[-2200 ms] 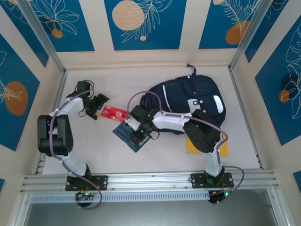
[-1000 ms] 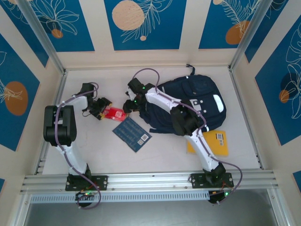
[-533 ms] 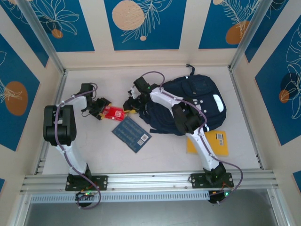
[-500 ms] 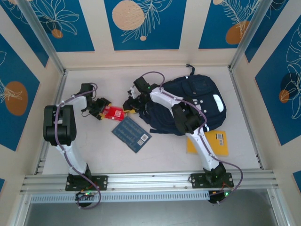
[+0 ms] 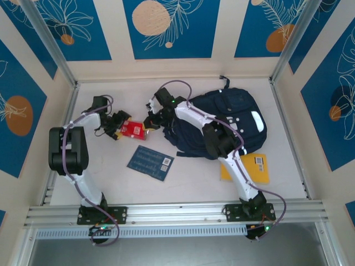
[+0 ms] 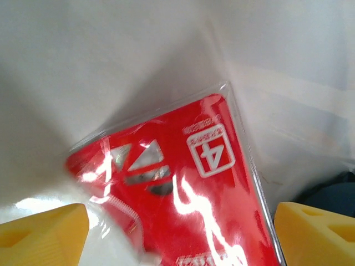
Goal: Pack the student bag
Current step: Pick up the personal item from the middle-left of the table, then pass the personal item.
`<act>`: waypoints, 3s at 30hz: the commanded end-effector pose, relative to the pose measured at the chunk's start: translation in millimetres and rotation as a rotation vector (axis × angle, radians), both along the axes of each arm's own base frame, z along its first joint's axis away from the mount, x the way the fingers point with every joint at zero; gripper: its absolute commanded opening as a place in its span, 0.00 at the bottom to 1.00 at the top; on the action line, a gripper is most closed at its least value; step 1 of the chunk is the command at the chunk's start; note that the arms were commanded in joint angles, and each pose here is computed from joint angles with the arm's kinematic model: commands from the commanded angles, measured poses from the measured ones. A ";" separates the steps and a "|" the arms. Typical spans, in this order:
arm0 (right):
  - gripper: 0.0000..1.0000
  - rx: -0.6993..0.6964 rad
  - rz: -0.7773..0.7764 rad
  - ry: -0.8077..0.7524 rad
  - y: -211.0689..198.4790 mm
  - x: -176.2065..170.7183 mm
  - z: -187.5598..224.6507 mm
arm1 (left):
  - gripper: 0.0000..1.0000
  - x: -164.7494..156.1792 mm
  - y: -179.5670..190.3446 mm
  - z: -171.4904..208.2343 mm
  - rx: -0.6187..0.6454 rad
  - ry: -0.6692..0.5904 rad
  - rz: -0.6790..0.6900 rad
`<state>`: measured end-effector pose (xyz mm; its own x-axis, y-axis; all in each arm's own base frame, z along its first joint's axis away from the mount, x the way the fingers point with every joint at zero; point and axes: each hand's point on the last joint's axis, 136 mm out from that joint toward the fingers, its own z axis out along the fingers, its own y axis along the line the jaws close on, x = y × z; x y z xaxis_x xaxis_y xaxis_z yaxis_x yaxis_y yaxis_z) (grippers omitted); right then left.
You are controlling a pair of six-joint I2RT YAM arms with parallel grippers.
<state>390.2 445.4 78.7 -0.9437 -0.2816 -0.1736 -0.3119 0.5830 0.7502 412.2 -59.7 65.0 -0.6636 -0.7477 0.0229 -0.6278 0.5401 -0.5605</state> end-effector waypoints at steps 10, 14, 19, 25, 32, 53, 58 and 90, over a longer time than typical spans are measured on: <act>0.00 0.338 0.198 -0.053 -51.9 -15.3 150.7 | 0.91 -24.1 -17.7 88.4 -0.010 -0.250 -0.149; 0.00 0.439 0.245 -0.001 -73.4 -30.4 183.5 | 0.91 -36.5 -39.9 119.4 -0.049 -0.408 -0.257; 0.00 0.434 0.285 -0.044 -90.3 -56.3 201.2 | 0.91 -50.9 -65.5 163.7 -0.127 -0.591 -0.336; 0.00 0.494 0.283 -0.016 -113.0 -79.1 222.7 | 0.83 -68.8 -91.4 185.1 -0.243 -0.674 -0.414; 0.00 0.489 0.263 -0.003 -131.1 -100.4 228.0 | 0.66 -101.5 -139.8 217.2 -0.404 -0.773 -0.587; 0.00 0.409 0.208 -0.036 -163.8 -123.7 211.6 | 0.55 -142.1 -155.9 226.4 -0.492 -0.794 -0.654; 0.00 0.410 0.205 -0.037 -164.8 -124.4 211.8 | 0.44 -146.6 -159.3 235.8 -0.540 -0.838 -0.679; 0.35 -0.213 -0.162 -0.397 -229.1 -73.2 164.9 | 0.00 -152.3 -141.7 225.6 -0.296 -0.858 -0.603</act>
<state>285.3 249.1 257.2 -0.8390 -0.3086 -0.4481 -0.5406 0.5655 0.6228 255.8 -211.9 289.2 -0.8470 -0.3070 -0.4340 0.3513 0.2895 -0.8904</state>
